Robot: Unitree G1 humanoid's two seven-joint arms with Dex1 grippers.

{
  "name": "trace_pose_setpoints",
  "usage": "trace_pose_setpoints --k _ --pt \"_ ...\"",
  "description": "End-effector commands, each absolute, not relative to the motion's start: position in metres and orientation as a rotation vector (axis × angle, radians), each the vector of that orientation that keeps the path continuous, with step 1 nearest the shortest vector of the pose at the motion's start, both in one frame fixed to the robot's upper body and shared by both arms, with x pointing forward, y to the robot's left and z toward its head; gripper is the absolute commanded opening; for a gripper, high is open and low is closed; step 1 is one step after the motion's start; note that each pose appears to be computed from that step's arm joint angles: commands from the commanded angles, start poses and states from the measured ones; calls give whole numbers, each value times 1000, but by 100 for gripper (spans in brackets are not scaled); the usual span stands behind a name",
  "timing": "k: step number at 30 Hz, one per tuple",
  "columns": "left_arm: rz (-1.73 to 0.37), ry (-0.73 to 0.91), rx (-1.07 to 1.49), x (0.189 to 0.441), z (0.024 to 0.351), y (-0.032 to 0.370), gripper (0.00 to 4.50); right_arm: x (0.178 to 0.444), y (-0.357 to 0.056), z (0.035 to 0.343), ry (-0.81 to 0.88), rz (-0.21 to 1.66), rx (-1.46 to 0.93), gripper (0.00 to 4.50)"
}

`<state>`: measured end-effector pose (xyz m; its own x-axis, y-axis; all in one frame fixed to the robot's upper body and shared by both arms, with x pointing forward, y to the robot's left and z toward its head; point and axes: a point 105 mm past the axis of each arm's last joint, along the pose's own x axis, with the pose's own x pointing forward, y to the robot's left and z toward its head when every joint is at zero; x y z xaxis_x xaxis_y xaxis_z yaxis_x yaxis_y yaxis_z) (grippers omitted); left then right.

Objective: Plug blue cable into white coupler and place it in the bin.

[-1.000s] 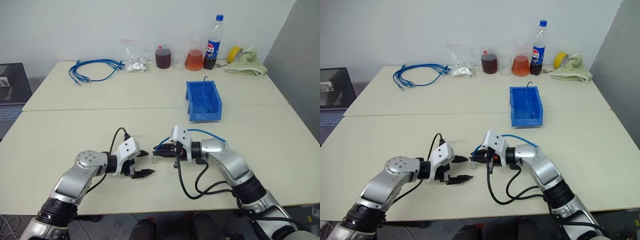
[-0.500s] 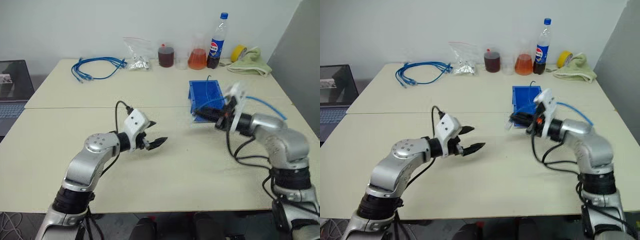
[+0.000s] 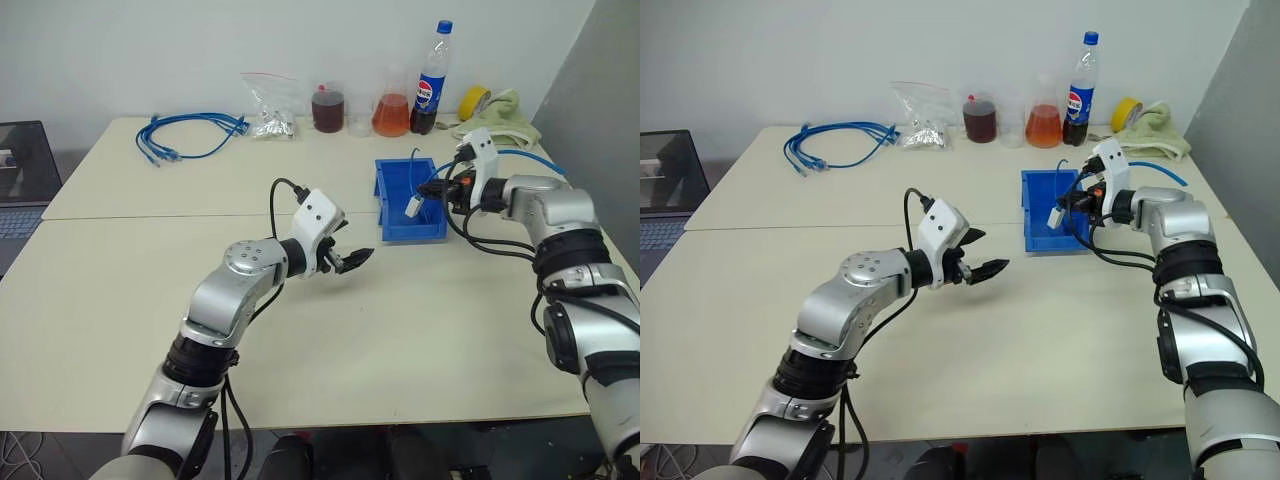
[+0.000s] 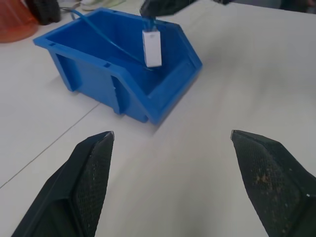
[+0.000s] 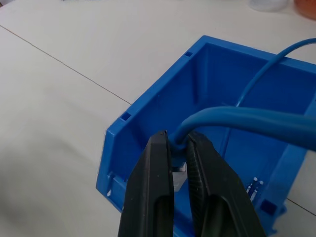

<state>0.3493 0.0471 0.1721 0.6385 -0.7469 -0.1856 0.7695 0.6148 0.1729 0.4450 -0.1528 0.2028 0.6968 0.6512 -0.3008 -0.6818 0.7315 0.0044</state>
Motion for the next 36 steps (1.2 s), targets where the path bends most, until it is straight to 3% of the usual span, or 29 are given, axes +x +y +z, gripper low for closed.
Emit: trace_pose_setpoints --k 1,4,5,9,16,18,19,26,30,33,36 --pt "-851 48 252 350 182 44 398 451 -153 216 260 738 -133 10" --pt "-858 49 250 347 178 39 398 452 -148 212 298 750 -145 10" --pt "-863 49 253 346 177 38 398 451 -145 211 317 763 -162 81" --pt "-877 49 251 344 176 32 398 456 -137 212 339 744 -237 157" --pt "-889 51 257 344 174 29 398 473 -144 235 238 546 -308 353" --pt "-890 52 259 343 173 29 398 476 -150 238 217 497 -323 370" --pt "-891 53 259 343 173 28 398 477 -151 238 210 483 -311 406" --pt "-885 43 268 344 171 30 398 482 -172 255 93 363 -190 416" --pt "-840 -18 272 346 176 38 398 477 -169 265 -19 436 -175 416" --pt "-721 -85 239 349 183 63 398 453 -159 254 -145 564 -187 416" --pt "-526 -131 215 351 182 96 398 401 -145 235 -265 627 -163 416"
